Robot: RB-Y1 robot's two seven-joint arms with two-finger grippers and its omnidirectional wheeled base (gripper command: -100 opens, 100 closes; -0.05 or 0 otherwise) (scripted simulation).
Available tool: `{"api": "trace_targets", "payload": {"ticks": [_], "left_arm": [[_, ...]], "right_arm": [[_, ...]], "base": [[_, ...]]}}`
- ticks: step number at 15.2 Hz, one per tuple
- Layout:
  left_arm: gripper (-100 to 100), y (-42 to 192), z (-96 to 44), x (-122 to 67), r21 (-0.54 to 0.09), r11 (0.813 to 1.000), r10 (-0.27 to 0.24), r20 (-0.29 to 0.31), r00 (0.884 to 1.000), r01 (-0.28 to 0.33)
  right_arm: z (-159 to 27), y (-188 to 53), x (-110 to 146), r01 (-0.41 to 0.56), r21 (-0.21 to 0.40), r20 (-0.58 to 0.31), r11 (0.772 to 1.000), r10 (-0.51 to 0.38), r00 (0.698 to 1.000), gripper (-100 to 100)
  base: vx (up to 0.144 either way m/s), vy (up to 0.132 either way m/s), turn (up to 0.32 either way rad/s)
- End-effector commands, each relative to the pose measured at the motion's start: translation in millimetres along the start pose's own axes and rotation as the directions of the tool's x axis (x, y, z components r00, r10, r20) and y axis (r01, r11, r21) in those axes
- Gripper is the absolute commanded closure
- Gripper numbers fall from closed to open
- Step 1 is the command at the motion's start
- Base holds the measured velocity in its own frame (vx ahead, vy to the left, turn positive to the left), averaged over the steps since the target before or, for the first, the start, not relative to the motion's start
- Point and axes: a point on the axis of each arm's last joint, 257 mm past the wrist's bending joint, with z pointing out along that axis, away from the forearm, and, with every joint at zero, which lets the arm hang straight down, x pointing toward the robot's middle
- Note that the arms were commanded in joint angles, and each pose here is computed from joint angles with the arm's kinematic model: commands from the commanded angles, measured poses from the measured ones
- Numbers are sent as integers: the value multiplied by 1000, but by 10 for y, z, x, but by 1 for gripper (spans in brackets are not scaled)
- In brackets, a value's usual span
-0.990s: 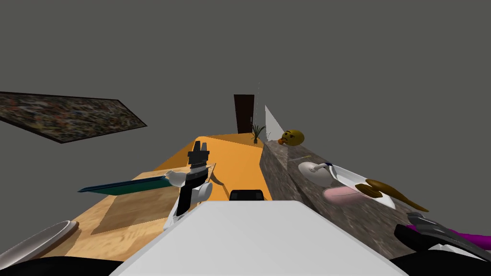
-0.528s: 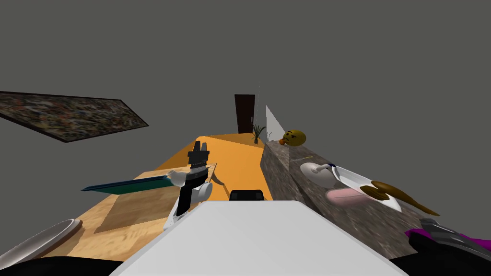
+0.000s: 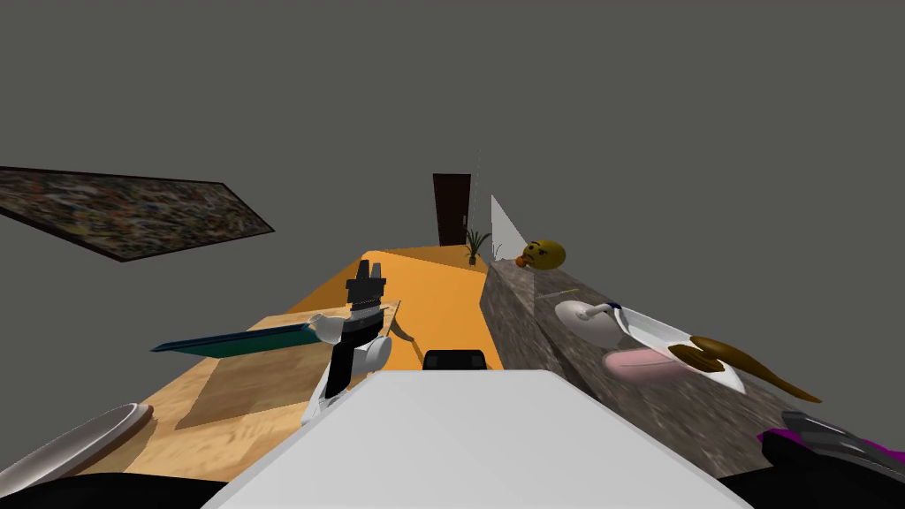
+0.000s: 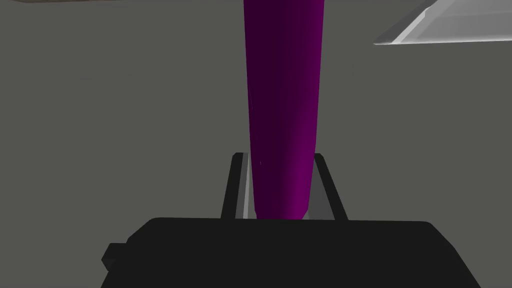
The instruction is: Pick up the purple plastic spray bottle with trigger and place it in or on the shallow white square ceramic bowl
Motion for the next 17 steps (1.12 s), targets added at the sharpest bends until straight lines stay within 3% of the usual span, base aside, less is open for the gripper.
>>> {"api": "trace_targets", "payload": {"ticks": [1, 17], "left_arm": [[0, 0, 0, 0, 0, 1000, 0, 0, 1000, 0], [0, 0, 0, 0, 0, 1000, 0, 0, 1000, 0]], "right_arm": [[-64, 30, 20, 14, 6, 0, 1000, -14, 1000, 100], [-509, 446, 117, 30, -12, -1, 999, -30, 1000, 100]], "base": [[-9, -20, -37], [-7, -31, -18]]}}
